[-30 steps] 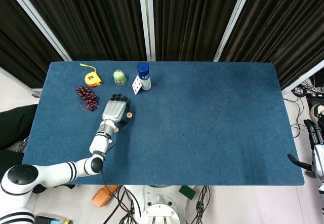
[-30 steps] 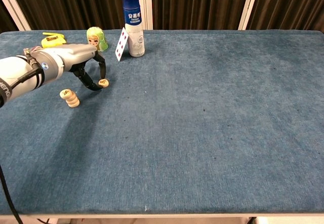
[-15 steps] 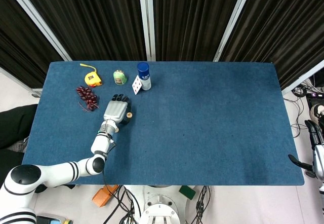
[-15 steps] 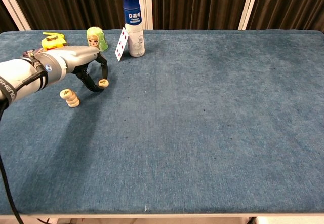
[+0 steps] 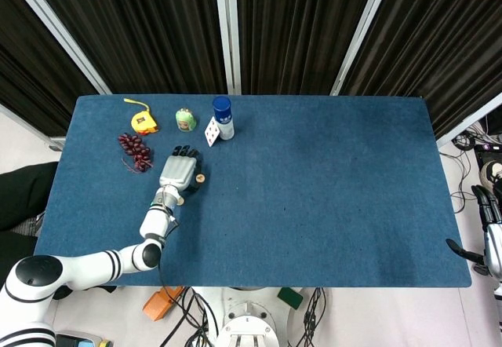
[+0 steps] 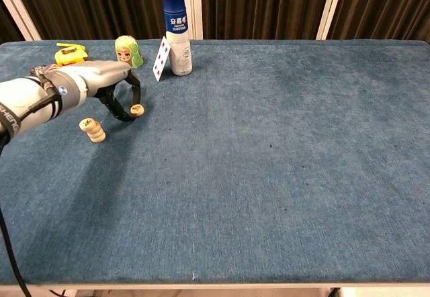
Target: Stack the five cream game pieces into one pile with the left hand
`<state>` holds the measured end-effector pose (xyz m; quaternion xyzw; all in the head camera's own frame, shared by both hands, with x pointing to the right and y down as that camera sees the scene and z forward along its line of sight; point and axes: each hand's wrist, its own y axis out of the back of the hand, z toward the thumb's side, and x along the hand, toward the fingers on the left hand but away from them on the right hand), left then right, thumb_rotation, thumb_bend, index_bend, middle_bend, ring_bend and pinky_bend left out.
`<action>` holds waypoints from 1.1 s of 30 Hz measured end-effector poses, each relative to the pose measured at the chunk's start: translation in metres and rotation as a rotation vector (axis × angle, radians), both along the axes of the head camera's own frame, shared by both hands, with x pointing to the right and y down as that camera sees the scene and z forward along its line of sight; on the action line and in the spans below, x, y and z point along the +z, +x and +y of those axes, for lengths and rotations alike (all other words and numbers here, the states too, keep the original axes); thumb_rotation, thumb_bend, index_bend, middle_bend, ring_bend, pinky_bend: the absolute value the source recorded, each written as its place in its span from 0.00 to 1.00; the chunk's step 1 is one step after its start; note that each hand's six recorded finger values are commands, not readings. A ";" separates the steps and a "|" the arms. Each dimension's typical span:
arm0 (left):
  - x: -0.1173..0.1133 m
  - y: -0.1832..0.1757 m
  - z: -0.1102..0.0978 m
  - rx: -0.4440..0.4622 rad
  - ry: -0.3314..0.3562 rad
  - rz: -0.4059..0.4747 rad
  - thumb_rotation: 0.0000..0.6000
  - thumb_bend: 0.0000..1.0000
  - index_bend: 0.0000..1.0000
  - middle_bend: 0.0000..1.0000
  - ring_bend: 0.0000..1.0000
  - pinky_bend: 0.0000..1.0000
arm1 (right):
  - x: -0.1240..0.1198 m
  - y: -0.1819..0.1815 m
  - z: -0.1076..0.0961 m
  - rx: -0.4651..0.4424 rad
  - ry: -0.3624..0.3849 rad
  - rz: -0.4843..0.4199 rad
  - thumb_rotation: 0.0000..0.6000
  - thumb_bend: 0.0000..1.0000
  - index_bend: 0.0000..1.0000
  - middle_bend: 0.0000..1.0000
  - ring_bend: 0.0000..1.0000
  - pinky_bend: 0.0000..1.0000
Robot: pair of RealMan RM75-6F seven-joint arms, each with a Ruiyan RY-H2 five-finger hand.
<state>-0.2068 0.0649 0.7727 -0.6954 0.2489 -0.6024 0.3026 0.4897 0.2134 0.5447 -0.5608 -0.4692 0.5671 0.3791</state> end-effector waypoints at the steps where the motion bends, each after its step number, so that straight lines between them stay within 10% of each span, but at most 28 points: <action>1: -0.002 0.000 0.000 0.000 0.003 0.005 1.00 0.36 0.51 0.14 0.00 0.00 | 0.000 0.000 0.000 -0.001 0.001 0.000 1.00 0.15 0.03 0.14 0.00 0.09; 18: -0.083 -0.039 0.027 0.031 0.035 0.113 1.00 0.36 0.51 0.14 0.00 0.00 | 0.004 -0.006 -0.002 -0.027 0.004 -0.022 1.00 0.15 0.03 0.14 0.00 0.09; 33: -0.076 -0.061 0.052 0.011 -0.012 0.094 1.00 0.35 0.51 0.14 0.00 0.00 | 0.003 -0.006 -0.001 -0.025 0.007 -0.023 1.00 0.15 0.03 0.14 0.00 0.09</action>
